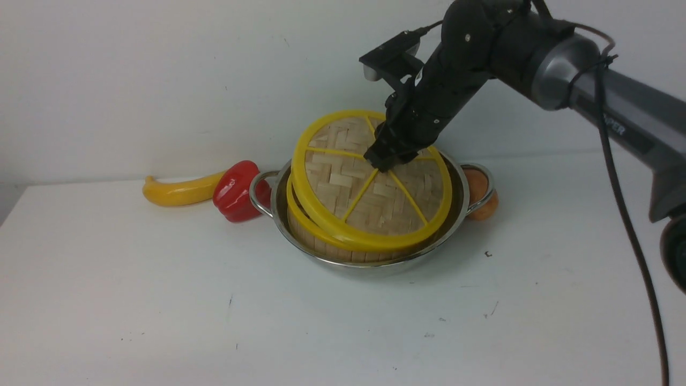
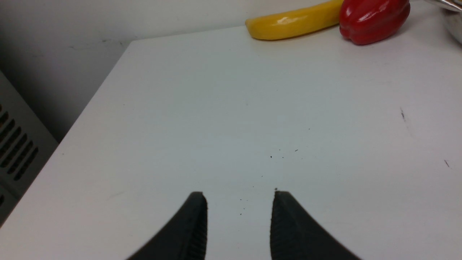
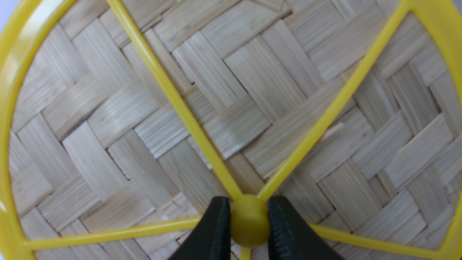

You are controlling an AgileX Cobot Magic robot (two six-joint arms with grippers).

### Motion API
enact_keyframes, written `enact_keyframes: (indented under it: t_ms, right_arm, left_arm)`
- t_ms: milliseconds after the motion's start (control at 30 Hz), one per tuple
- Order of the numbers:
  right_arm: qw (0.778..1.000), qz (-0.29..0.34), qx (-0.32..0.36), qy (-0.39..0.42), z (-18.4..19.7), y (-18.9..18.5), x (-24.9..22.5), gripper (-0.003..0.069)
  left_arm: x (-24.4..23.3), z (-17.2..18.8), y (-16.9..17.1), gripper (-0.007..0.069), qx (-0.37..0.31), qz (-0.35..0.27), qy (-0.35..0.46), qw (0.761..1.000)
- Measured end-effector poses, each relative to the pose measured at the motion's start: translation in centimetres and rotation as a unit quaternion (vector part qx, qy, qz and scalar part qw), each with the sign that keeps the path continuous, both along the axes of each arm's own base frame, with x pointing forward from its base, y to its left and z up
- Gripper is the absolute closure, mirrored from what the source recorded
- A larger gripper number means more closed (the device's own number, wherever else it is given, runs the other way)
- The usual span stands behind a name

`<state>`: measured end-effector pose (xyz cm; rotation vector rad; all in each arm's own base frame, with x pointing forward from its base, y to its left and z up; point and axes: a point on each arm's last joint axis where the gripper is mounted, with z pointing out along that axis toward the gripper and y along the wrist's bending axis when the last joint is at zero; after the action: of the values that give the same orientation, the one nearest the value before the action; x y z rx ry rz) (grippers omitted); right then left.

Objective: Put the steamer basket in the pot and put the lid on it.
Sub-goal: Use the right arm to place the steamer lid on the steamer

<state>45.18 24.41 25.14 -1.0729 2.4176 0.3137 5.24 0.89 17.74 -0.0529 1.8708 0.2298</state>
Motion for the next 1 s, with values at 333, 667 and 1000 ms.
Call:
enact_keyframes:
  t_ms: [333,667,1000]
  right_arm:
    - [1.000,0.004,0.008,-0.024,2.4,0.0,0.0,0.0515]
    - [1.000,0.004,0.006,-0.018,1.9,0.1,0.1,0.0515]
    - [1.000,0.000,0.011,-0.024,2.4,0.1,0.1,0.0515]
  left_arm:
    - [0.0,0.0,0.0,0.0384,0.000,0.000,0.000,1.000]
    - [0.0,0.0,0.0,0.0384,0.000,0.000,0.000,1.000]
    - [0.0,0.0,0.0,0.0384,0.000,0.000,0.000,1.000]
